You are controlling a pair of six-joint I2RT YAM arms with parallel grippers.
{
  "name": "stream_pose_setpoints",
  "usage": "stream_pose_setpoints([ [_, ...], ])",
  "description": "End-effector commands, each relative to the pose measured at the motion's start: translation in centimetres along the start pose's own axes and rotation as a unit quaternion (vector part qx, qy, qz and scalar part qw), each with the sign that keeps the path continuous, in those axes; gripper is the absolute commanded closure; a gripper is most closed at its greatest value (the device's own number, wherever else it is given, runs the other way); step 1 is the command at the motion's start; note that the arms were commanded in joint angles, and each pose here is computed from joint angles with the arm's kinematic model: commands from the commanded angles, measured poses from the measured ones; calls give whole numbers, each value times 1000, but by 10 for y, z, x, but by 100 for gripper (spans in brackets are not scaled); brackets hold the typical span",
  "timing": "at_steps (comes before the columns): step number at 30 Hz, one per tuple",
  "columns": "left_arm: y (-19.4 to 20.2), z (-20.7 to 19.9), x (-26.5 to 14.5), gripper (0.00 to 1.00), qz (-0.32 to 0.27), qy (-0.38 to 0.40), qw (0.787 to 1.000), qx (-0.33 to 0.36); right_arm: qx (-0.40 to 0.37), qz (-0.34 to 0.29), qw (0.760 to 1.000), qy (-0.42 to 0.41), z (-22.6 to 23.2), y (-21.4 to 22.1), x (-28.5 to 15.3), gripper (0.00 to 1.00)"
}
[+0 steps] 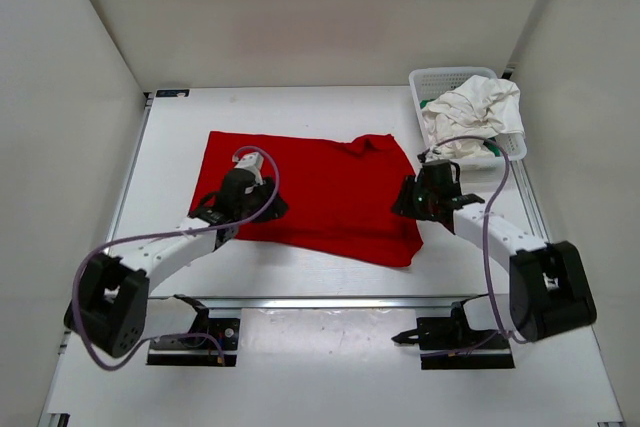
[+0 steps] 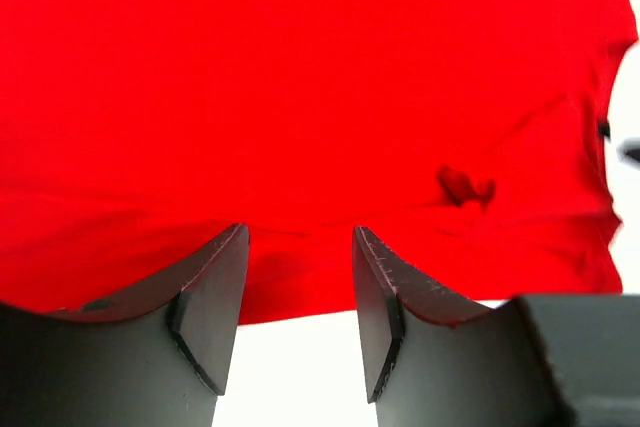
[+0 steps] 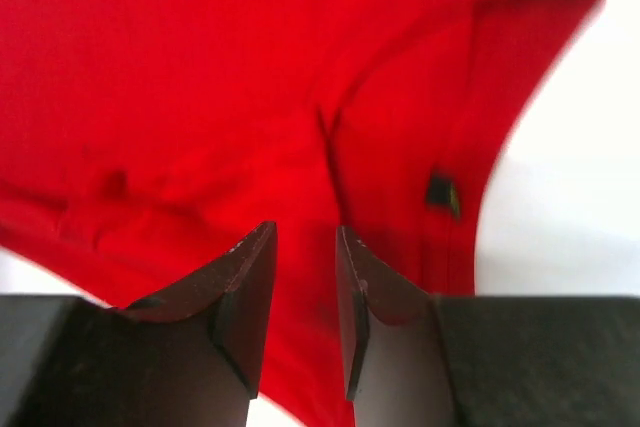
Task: Fold and stack the t-shirts
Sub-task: Fold the flattened tshirt in 1/3 of the way
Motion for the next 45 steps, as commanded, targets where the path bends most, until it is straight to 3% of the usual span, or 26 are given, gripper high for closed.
stream_pose_setpoints([
  [1,-15,-29,11,44,-7,72,997,22,-32,-58,998,-9,8,-39,18,71],
  [9,-30,-83,63,43,64,160,984,43,-34,-35,999,-3,10,-46,45,72],
  [14,-7,-117,79,43,134,195,968,82,-47,-11,999,-12,15,-44,52,73],
  [20,13,-106,90,44,166,173,967,88,-29,-10,999,-27,11,-44,52,79],
  [26,25,-100,92,43,176,150,969,91,-32,1,999,-17,11,-45,57,65],
  [31,31,-107,100,44,196,164,963,90,-33,13,999,-17,11,-39,59,76],
  [36,39,-102,100,53,202,156,963,84,-30,8,999,-20,11,-42,57,83],
  [39,38,-102,99,60,204,167,962,74,-22,17,999,-25,10,-41,56,71],
  [41,36,-103,98,59,199,175,962,70,-27,22,999,-24,14,-39,56,67],
  [43,38,-103,97,58,205,179,960,59,-27,24,999,-27,15,-39,55,69],
  [45,35,-109,100,59,196,192,960,57,-24,28,999,-26,15,-36,55,78],
])
Point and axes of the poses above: each gripper's point midway between its finger pads, its own x axis out along the fingers, its own z axis along the line the jaws close on, y = z × x, the point moved 10 cm from there along -x, back along the fingers, and after that the axes turned 3 degrees about x, right-handed, at the moved point
